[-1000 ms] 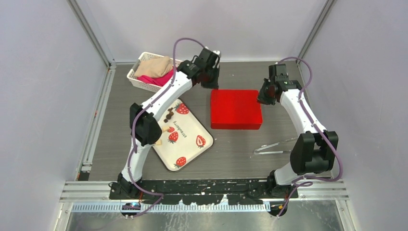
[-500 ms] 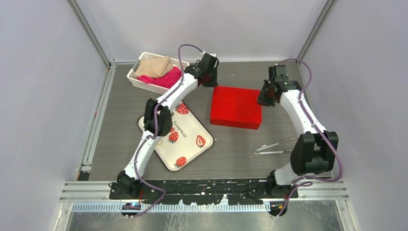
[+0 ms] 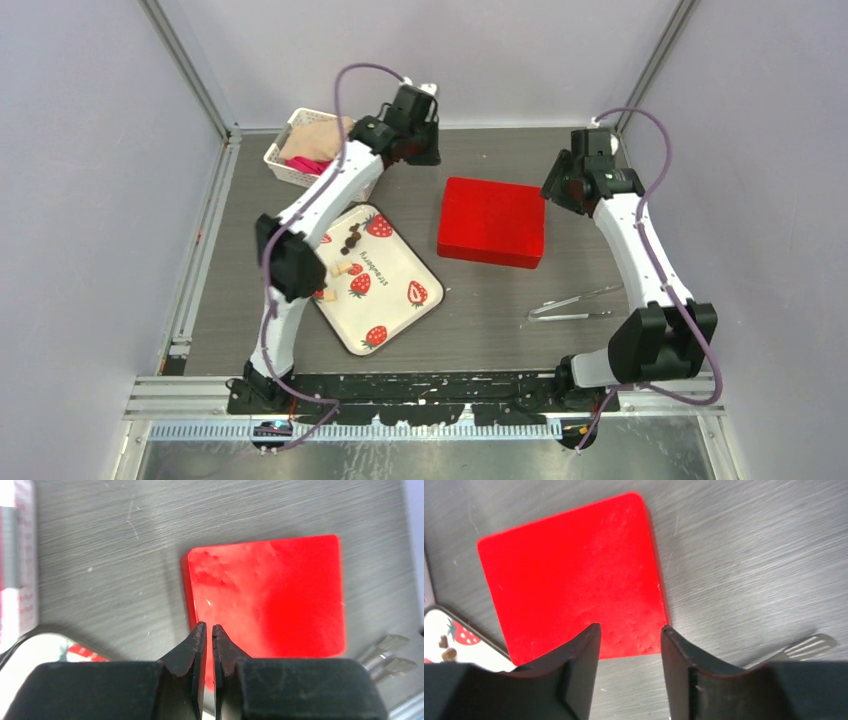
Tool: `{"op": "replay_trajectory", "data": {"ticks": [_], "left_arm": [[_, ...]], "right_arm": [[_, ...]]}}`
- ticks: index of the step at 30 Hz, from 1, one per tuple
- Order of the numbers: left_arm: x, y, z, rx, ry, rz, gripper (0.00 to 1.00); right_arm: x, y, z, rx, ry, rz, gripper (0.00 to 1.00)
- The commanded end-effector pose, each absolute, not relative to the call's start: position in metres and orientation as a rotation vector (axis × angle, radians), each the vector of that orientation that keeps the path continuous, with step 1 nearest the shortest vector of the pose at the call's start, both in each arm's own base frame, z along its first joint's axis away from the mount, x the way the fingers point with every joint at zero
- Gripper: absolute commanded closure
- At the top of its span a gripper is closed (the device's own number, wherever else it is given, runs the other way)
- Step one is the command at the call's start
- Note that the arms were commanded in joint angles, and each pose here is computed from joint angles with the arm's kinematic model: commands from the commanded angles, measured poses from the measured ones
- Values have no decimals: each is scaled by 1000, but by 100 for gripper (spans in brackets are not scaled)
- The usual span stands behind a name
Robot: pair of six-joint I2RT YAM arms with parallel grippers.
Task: Pack the chocolate
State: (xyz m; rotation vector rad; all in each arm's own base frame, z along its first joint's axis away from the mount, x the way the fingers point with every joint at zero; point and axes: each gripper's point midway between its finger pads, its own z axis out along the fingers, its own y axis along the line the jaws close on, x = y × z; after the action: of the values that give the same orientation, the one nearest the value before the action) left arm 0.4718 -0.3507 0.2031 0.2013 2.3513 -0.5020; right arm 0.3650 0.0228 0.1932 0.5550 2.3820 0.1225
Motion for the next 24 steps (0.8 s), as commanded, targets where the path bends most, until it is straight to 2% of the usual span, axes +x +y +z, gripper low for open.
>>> {"op": "replay_trajectory", "data": {"ticks": [1,3,10,12,16,24], "left_arm": [[437,-298,309,184,2167,-424,87],[420,-263,312,140,2176,-302,83],[349,-153,272,86,2312,146,76],[328,-132,262,64,2339,184,76],[298,-108,247,-66,2386,83,72],[284,-89,244,-182,2376,9,72]], "right_arm": [[365,-13,287,566,2061,-15,37],[357,-28,308,595,1976,-88,25],[319,-83,359,732,1688,-352,1],[307,-94,365,784,1585,-386,0],[287,-109,365,903,1413,-387,0],[297,-105,343,999,1444,-349,0]]}}
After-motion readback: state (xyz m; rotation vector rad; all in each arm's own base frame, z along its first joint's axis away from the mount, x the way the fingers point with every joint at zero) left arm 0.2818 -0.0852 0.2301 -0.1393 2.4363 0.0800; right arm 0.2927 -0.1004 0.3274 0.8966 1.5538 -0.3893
